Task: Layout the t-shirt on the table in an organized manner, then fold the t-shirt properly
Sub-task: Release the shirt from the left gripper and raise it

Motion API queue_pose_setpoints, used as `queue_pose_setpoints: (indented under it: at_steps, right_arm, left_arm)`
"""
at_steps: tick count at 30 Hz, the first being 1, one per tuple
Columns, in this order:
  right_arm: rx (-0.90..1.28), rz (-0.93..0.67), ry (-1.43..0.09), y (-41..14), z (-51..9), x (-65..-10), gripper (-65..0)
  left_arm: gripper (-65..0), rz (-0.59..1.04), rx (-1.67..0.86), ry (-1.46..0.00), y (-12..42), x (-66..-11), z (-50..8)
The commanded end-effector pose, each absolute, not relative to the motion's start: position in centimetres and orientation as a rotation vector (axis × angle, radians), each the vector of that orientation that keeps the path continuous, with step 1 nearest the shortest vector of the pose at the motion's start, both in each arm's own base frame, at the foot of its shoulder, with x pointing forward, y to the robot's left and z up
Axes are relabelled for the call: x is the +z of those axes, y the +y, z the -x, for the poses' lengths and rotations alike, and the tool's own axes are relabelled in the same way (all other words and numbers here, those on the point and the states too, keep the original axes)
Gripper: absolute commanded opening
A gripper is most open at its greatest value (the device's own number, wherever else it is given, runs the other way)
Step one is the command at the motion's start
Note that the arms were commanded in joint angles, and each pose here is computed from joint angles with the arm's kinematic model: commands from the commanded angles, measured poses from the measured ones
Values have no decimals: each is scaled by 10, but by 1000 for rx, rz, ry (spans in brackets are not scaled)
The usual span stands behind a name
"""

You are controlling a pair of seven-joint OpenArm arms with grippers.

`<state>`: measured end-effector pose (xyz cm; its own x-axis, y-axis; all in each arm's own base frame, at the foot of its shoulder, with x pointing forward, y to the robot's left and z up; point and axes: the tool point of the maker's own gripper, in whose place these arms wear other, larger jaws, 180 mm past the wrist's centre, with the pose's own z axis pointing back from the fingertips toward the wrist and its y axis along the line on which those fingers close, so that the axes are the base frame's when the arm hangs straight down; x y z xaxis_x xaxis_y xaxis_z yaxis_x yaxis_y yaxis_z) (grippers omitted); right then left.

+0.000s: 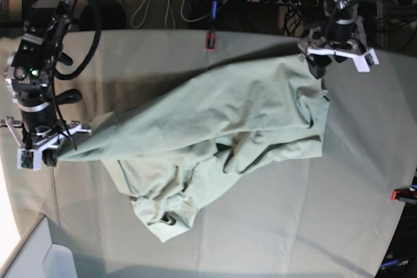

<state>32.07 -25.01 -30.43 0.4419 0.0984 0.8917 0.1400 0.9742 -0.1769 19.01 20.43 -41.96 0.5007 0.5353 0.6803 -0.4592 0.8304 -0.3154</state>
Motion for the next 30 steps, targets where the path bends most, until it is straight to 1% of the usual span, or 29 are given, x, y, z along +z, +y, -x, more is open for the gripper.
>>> queue_pose_setpoints:
  at_steps: [1,8,9,10,11,12,15,17,18,20,23,27,30]
  right_arm:
    - [-11,241,-1179,-249,-328,-287,-650]
    - [-9,243,-1177,-250,-327,-287,-650]
    - [-9,243,-1177,-250,-327,-287,-650]
    - [-9,243,-1177,-250,-327,-287,-650]
    - [-9,243,-1177,-250,-327,-287,-650]
    - [-9,243,-1177,-250,-327,-287,-650]
    - [-9,243,-1177,-250,-327,-287,-650]
    - [-9,243,-1179,-250,-327,-287,-650]
    - [-9,243,-1179,-250,-327,-287,-650]
    - [-9,243,-1179,-250,-327,-287,-650]
    - [-9,243,-1179,-250,-327,-287,-650]
    - [-9,243,-1180,-250,-327,-286,-650]
    - [-9,243,-1182,-250,-328,-286,-650]
  left_arm:
    - [-227,102,596,-856,202,-421,-191]
    - [-230,113,599,-822,198,-438,-196]
    - [-236,114,600,-822,198,-438,-196]
    - [-262,115,599,-822,197,-438,-196]
    - [-313,114,601,-815,197,-441,-195]
    - [-381,113,603,-817,198,-442,-197]
    - [-644,115,610,-793,198,-453,-201]
    - [-650,111,615,-766,198,-462,-196]
    - [-629,110,616,-760,198,-464,-195]
    - [-650,109,613,-761,198,-463,-193]
    - [-650,153,561,-849,191,-433,-206]
    - [-650,193,484,-1039,185,-362,-230]
    - [-650,200,466,-1122,186,-337,-253]
